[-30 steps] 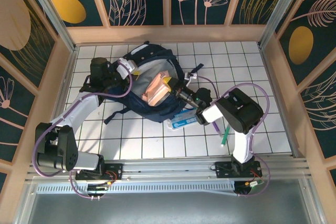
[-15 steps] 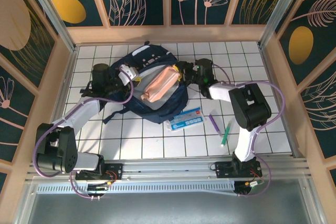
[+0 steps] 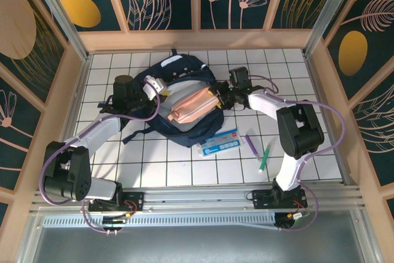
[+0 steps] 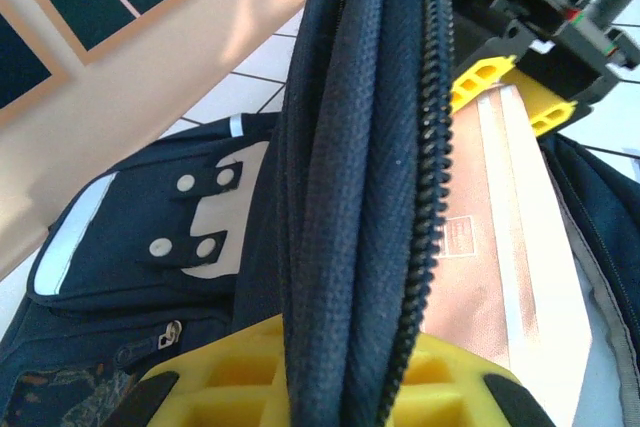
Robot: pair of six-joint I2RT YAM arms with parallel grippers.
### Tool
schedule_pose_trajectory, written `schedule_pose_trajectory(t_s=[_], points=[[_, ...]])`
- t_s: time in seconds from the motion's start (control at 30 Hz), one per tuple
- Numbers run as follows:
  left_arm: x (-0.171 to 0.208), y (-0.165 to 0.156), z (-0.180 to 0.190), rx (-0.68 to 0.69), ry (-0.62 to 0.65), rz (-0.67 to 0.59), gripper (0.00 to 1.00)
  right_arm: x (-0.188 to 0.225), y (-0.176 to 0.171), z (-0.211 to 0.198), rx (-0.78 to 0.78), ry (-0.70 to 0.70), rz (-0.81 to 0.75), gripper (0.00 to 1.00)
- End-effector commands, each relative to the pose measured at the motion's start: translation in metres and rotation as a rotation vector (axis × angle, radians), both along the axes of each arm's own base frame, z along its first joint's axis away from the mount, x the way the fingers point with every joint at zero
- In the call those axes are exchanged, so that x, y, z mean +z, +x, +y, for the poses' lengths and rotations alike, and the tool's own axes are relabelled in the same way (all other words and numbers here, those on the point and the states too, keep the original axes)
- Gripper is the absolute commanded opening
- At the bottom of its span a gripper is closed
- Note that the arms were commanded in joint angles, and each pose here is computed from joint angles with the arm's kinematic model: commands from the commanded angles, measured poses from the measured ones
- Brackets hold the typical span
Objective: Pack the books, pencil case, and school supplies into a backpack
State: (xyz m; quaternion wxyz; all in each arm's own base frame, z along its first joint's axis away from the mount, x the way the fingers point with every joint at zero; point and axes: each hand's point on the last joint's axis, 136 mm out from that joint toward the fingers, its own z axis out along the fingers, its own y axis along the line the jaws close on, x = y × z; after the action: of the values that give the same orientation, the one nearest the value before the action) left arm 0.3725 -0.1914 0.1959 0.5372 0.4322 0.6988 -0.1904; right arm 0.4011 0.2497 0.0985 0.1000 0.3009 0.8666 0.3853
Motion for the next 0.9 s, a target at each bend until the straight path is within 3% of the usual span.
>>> schedule_pose_trajectory(t_s=[0.0, 0.07, 0.2, 0.5, 0.73, 0.87], points=[[0.033, 0.008, -0.008, -0.014, -0.056, -0.079, 0.00, 0.009, -0.018, -0.023, -0.001, -0.109, 0.020, 0.62], [0.034, 0.009, -0.008, -0.014, -0.056, -0.074, 0.00, 0.021, -0.020, -0.025, 0.006, -0.118, -0.009, 0.72], [0.036, 0.008, -0.010, -0.023, -0.071, -0.075, 0.00, 0.032, -0.030, -0.026, -0.003, -0.100, -0.018, 0.71], [0.035, 0.005, -0.010, -0.025, -0.074, -0.069, 0.00, 0.018, -0.051, 0.020, -0.001, -0.052, 0.032, 0.58], [0.035, 0.005, -0.010, -0.024, -0.072, -0.066, 0.00, -0.010, -0.052, 0.040, -0.015, -0.130, 0.062, 0.51], [0.037, 0.005, -0.010, -0.027, -0.073, -0.070, 0.00, -0.021, -0.046, 0.047, -0.024, -0.124, 0.060, 0.39]])
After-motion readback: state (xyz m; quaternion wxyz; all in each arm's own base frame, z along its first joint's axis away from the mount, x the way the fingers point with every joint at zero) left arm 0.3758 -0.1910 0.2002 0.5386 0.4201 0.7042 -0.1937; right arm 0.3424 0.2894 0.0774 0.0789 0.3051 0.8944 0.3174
